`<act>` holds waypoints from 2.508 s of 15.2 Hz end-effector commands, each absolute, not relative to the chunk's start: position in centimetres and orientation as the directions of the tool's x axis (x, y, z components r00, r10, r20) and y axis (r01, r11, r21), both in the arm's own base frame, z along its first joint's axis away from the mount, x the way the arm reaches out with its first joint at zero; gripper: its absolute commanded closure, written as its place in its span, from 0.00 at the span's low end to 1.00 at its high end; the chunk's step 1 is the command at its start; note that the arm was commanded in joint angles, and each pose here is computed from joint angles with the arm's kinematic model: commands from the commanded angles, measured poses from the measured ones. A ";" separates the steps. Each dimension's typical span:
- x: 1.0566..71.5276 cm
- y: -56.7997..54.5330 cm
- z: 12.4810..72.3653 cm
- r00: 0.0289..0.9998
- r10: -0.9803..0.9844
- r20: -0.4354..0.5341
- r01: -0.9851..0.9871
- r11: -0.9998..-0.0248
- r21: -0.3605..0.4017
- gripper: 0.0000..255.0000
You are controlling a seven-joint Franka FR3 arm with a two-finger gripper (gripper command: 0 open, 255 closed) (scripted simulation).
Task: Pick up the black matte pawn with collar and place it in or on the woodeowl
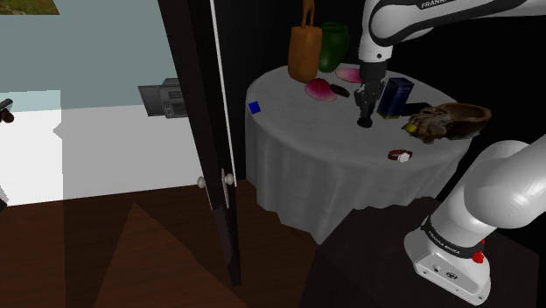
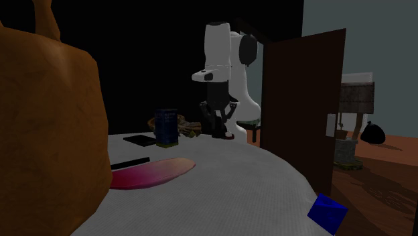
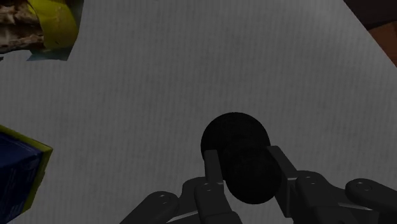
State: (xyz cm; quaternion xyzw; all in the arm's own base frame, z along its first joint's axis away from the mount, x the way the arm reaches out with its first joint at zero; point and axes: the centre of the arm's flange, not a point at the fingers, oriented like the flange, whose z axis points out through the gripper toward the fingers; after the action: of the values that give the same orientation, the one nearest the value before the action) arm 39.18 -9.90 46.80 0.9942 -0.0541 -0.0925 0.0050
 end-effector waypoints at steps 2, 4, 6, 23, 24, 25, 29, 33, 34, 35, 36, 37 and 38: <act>39.3 -9.9 48.5 0.977 -0.108 -0.184 -0.107 -0.994 0.020 1.00; 39.3 -9.9 49.6 0.977 -0.108 -0.184 -0.107 -0.994 0.020 1.00; 39.3 -9.9 50.6 0.977 -0.108 -0.184 -0.107 -0.994 0.020 1.00; 38.4 -10.9 59.1 0.977 -0.108 -0.184 -0.107 -0.994 0.020 1.00; 37.6 -11.9 59.1 0.977 -0.108 -0.184 -0.107 -0.994 0.020 1.00; 36.8 -12.9 59.1 0.977 -0.108 -0.184 -0.107 -0.994 0.020 1.00; 33.4 -17.0 59.2 0.977 -0.108 -0.184 -0.107 -0.994 0.020 1.00; 30.1 -21.1 59.3 0.977 -0.108 -0.184 -0.107 -0.994 0.020 1.00; 29.3 -22.1 59.3 0.977 -0.108 -0.184 -0.107 -0.994 0.020 1.00; 28.4 -23.2 59.3 0.977 -0.108 -0.184 -0.107 -0.994 0.020 1.00; 27.6 -24.2 59.3 0.977 -0.108 -0.184 -0.107 -0.994 0.020 1.00; 26.8 -25.2 59.4 0.977 -0.108 -0.184 -0.107 -0.994 0.020 1.00; 25.9 -26.2 59.4 0.977 -0.108 -0.184 -0.107 -0.994 0.020 1.00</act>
State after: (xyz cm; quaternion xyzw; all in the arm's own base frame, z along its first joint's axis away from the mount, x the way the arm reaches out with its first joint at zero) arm 26.65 -25.11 59.12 0.9942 -0.0546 -0.0924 0.0048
